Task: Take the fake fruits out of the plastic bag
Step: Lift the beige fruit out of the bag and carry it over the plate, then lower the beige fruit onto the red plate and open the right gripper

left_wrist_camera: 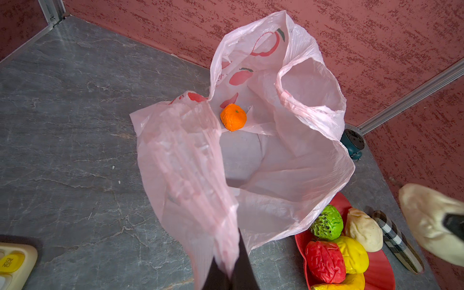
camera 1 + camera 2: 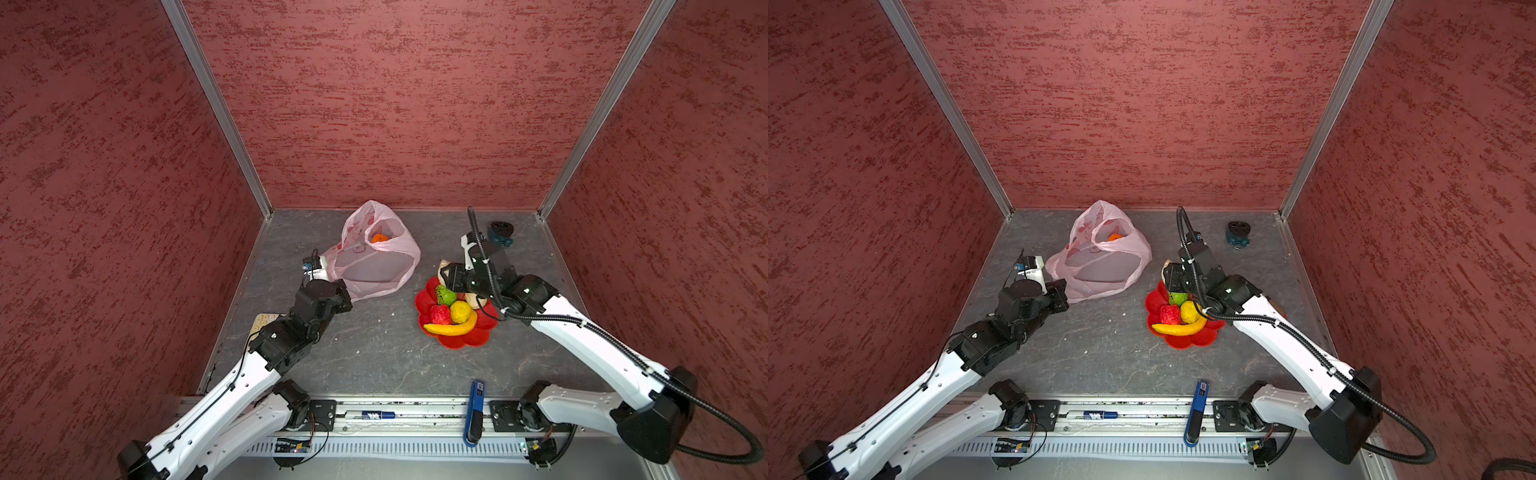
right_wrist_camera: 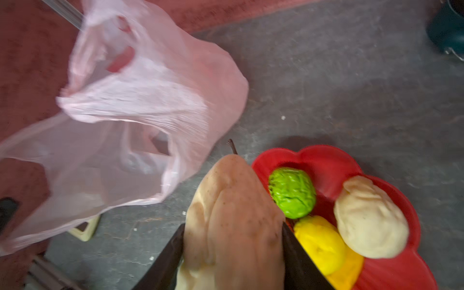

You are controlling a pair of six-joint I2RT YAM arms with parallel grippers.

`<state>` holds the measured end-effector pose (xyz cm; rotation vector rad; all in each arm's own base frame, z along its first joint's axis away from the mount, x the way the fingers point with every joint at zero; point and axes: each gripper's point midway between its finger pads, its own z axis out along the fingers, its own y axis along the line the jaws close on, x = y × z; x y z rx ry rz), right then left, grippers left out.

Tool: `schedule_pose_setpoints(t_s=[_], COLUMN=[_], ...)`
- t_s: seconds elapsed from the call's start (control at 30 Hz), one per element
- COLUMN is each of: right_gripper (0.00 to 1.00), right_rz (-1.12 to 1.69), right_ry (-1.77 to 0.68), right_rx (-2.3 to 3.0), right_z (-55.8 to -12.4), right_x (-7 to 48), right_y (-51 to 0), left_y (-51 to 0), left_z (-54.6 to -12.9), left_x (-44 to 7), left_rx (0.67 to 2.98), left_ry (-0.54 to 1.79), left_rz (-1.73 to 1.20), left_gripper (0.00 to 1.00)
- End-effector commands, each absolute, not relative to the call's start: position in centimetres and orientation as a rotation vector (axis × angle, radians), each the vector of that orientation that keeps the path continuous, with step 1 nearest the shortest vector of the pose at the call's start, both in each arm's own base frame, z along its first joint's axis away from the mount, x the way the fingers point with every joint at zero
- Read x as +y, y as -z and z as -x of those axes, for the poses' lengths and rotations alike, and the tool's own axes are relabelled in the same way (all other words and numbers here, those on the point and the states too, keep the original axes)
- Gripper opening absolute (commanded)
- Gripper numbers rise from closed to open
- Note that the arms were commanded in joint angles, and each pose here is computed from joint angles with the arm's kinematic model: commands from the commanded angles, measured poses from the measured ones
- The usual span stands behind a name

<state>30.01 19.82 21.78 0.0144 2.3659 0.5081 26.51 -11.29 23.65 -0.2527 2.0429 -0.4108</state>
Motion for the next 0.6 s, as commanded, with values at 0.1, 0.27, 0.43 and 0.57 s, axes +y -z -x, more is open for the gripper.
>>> schedule_pose_setpoints(t_s=[0.1,0.27,0.43,0.57], right_gripper=[0.26,0.28,0.29,0.30], right_rz=[0.002,0.018,0.006,0.005], right_ry=[-0.439,-0.485,-0.529,-0.567], right_rx=[2.467,2.493,2.505,2.509], right_z=[-30.8,-31.4,-31.9,-32.0], right_x=[19.9,21.4,22.4,23.0], right_y=[-16.2,-14.2,-13.3,-12.7], left_y=[-23.8,-23.9,-23.7,-23.1], left_z=[-26.6,-26.7,-26.7,-26.7], left_x=[-11.6,-11.7,-11.7,-11.6], left_rx=[2.051,2.053,2.053,2.064], left_ry=[0.428,0.427,0.428,0.424], left_rz=[0.227,0.226,0.228,0.230], left_gripper=[0.01,0.00,0.01,0.01])
